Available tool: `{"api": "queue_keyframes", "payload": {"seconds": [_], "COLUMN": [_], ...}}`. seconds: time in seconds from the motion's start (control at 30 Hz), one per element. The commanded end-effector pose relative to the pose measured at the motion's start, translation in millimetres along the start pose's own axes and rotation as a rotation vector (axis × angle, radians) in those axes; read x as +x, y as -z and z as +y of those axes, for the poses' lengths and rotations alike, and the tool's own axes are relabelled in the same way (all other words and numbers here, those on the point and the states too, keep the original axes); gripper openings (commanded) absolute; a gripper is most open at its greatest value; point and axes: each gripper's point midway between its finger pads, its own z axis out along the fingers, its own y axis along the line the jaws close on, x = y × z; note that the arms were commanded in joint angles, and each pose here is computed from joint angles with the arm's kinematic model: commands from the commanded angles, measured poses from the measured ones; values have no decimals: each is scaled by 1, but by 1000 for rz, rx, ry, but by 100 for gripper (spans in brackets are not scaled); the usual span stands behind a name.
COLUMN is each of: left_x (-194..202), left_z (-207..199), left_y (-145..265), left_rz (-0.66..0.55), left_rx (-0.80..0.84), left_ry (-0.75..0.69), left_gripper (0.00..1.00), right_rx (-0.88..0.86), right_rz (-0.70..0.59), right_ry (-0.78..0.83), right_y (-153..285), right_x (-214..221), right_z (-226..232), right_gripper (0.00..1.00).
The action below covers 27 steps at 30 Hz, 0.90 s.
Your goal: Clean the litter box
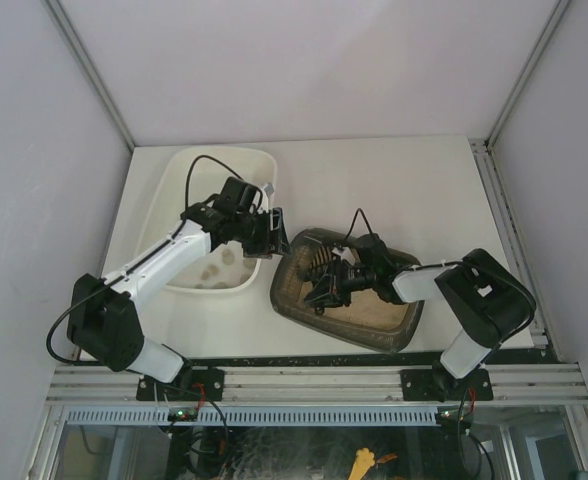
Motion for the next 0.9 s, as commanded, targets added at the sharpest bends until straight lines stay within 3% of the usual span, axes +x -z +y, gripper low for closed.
{"api": "queue_keyframes", "payload": {"seconds": [0.0, 0.3, 0.87], "left_x": [-1, -4, -8], "left_z": [-4, -5, -9], "left_y": [4, 6, 11], "left_rz": [-22, -30, -48], "left_rx": [37, 39, 46], "left_ry": [-13, -16, -37], "left_gripper": [64, 64, 63], "right_rx": [-16, 168, 293], "right_rz": [-3, 36, 76], "right_ry": [136, 107, 65], "right_y": [7, 35, 61], "right_x": [5, 23, 46], "right_z": [6, -29, -53], "right_gripper": [0, 0, 0]}}
